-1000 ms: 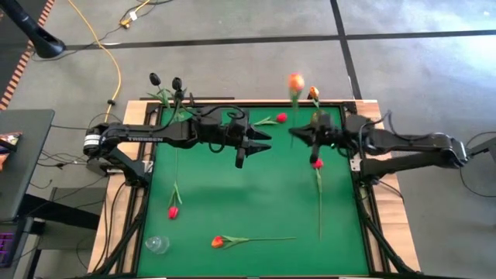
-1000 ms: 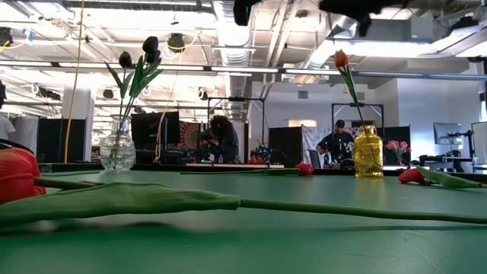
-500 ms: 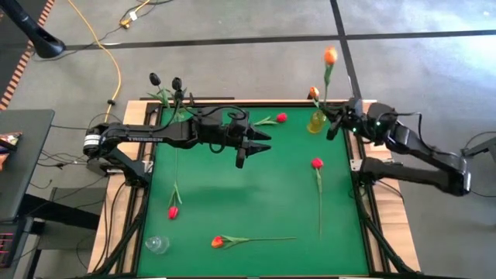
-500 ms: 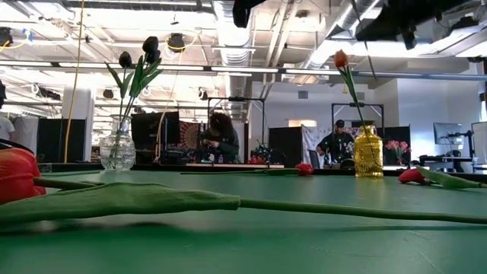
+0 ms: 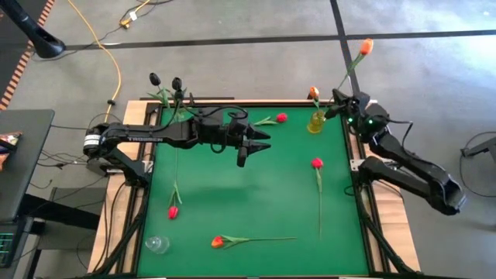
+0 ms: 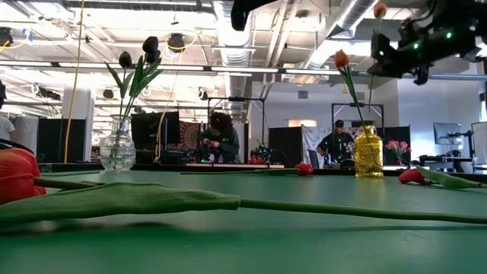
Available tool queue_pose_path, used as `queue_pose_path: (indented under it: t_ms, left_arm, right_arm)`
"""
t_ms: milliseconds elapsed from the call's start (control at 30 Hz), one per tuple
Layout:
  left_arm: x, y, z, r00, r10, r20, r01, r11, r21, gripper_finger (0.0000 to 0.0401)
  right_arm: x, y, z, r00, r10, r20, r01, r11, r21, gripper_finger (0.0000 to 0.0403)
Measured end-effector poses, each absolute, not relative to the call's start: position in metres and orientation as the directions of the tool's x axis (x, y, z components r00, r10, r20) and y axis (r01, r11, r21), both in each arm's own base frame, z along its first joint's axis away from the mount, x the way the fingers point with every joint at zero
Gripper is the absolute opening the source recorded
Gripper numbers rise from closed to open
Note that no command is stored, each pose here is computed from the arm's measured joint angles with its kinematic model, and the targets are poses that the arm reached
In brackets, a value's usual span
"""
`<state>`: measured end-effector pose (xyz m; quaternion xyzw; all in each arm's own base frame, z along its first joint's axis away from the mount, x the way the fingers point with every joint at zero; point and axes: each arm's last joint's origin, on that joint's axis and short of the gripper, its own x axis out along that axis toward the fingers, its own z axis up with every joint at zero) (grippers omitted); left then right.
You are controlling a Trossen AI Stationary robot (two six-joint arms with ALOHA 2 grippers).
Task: Sort flowers into vase by color
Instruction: Put the top orange flower into the yellow vase
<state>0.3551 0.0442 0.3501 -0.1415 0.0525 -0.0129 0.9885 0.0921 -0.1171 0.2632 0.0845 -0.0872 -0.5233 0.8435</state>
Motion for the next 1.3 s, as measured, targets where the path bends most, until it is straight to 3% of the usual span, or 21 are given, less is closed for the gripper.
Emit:
queue_pose_path:
  t_ms: [933, 1300]
  left_arm:
    - [0.355, 0.046, 0.350, 0.995, 0.012, -0.099, -0.039, 0.958, -0.285, 0.0153]
    - [0.355, 0.046, 0.350, 0.995, 0.007, -0.101, -0.035, 0.959, -0.283, 0.0153]
  right_arm:
    - [0.113, -0.147, 0.228, 0.415, -0.905, -0.098, 0.906, 0.401, 0.132, 0.0026]
    - [0.111, -0.146, 0.228, 0.415, -0.903, -0.111, 0.906, 0.398, 0.144, 0.0068]
